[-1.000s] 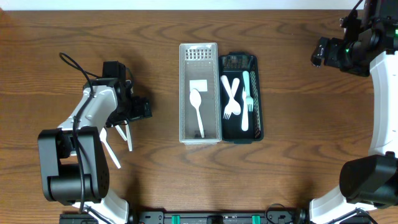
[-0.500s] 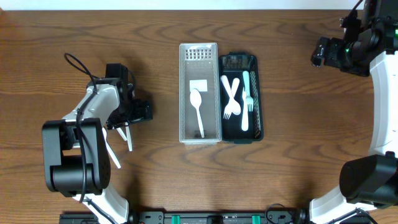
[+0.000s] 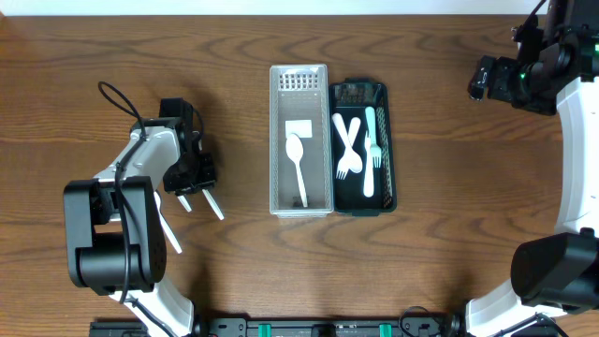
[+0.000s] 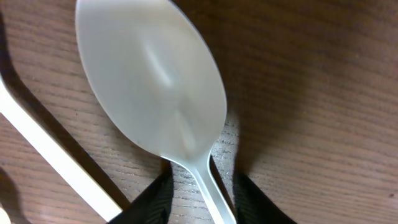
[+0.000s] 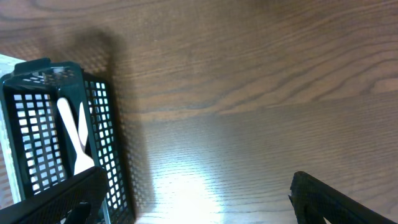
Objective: Pack container
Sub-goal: 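Return the left gripper to the spoons and grasp a second spoon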
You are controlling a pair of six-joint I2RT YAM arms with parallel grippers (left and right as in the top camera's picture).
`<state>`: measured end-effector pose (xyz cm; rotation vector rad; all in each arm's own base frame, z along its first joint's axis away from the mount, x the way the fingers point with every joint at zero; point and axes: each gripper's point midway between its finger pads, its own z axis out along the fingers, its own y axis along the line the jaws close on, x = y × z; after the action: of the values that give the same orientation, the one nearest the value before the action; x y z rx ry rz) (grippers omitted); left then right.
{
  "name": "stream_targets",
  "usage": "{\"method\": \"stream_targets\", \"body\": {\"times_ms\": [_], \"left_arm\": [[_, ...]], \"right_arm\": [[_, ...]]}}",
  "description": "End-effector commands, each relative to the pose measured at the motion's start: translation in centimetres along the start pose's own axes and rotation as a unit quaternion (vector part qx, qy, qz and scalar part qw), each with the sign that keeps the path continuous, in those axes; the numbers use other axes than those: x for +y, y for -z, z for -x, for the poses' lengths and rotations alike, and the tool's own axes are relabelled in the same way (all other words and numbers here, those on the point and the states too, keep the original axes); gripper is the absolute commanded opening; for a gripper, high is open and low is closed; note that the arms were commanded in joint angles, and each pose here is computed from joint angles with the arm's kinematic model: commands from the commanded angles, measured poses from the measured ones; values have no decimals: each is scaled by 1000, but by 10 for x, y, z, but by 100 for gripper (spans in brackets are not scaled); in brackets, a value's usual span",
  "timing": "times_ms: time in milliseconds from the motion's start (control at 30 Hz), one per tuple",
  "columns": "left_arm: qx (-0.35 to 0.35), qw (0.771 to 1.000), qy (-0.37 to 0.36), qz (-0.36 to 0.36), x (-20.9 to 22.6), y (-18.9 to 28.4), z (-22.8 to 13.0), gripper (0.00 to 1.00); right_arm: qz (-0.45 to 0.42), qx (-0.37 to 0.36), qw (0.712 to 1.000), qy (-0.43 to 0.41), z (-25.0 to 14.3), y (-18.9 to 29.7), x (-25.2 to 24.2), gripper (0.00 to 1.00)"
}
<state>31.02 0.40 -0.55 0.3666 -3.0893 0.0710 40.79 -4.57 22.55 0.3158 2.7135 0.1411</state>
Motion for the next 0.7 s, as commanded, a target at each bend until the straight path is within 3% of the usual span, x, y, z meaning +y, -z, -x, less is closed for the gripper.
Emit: {"method": "stream_targets", "body": {"times_ms": [0, 233, 467, 667], "left_arm": [[25, 1000, 1, -6, 0, -12, -8, 29], [25, 1000, 1, -6, 0, -12, -8, 12], [15, 1000, 1, -8, -2, -4, -4, 8], [-46, 998, -27, -21, -24, 64, 5, 6]], "right_arm": [[4, 8, 1000, 5, -2, -5, 2, 97], [4, 8, 1000, 5, -2, -5, 2, 97], [4, 9, 1000, 5, -3, -5, 2, 97], [4, 9, 1000, 5, -3, -5, 2, 97]]}}
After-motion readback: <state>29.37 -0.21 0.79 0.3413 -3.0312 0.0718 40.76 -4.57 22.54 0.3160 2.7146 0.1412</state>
